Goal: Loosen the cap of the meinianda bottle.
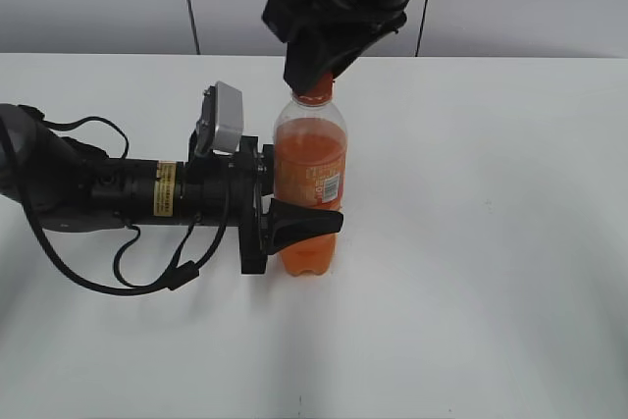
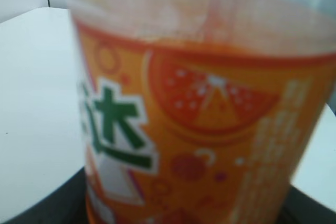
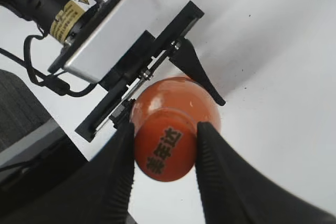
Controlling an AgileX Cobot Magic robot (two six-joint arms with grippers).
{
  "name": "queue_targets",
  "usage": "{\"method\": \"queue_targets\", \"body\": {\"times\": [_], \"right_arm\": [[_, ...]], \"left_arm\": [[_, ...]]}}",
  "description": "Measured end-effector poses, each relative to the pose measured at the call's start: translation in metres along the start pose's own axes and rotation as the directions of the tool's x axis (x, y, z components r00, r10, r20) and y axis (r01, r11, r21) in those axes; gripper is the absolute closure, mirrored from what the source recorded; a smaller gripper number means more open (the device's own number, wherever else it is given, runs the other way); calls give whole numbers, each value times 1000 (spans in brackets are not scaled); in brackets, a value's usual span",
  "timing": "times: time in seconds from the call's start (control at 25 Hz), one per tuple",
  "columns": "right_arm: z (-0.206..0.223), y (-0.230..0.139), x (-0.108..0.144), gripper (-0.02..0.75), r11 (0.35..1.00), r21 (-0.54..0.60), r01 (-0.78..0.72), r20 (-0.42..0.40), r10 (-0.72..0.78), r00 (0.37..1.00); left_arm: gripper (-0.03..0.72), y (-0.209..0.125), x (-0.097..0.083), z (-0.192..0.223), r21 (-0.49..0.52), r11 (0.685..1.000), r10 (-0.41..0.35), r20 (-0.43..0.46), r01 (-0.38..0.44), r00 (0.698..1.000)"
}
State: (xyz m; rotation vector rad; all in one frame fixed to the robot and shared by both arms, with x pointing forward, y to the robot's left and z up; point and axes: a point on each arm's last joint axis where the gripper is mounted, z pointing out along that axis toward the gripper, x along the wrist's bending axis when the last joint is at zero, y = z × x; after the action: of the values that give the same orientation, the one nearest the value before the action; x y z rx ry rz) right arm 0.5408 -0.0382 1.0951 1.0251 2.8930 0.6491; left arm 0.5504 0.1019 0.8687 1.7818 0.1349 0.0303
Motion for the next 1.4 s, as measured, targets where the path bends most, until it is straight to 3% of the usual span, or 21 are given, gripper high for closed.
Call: {"method": "queue_targets", "body": {"times": [0.28, 0.6, 0.88, 1.16, 1.4], "right_arm": [[0, 0, 0, 466, 986, -2, 168, -2, -168, 986], [4, 2, 1, 468, 970, -16, 242, -35, -243, 969], [5, 3, -1, 468, 953, -6, 303, -4, -303, 953], [6, 3, -2, 468, 866, -6, 499, -3, -499, 866], [6, 3, -1, 468, 749, -13, 663, -7, -663, 749]], "left_arm": [[273, 0, 0, 0, 0, 1000, 0, 0, 0, 1000], [273, 0, 0, 0, 3, 1000, 4, 4, -4, 1000], [276, 0, 0, 0, 4, 1000, -4, 0, 4, 1000], [276, -1, 0, 0, 7, 1000, -2, 3, 2, 1000], [276, -1, 0, 0, 8, 1000, 0, 7, -1, 1000]]}}
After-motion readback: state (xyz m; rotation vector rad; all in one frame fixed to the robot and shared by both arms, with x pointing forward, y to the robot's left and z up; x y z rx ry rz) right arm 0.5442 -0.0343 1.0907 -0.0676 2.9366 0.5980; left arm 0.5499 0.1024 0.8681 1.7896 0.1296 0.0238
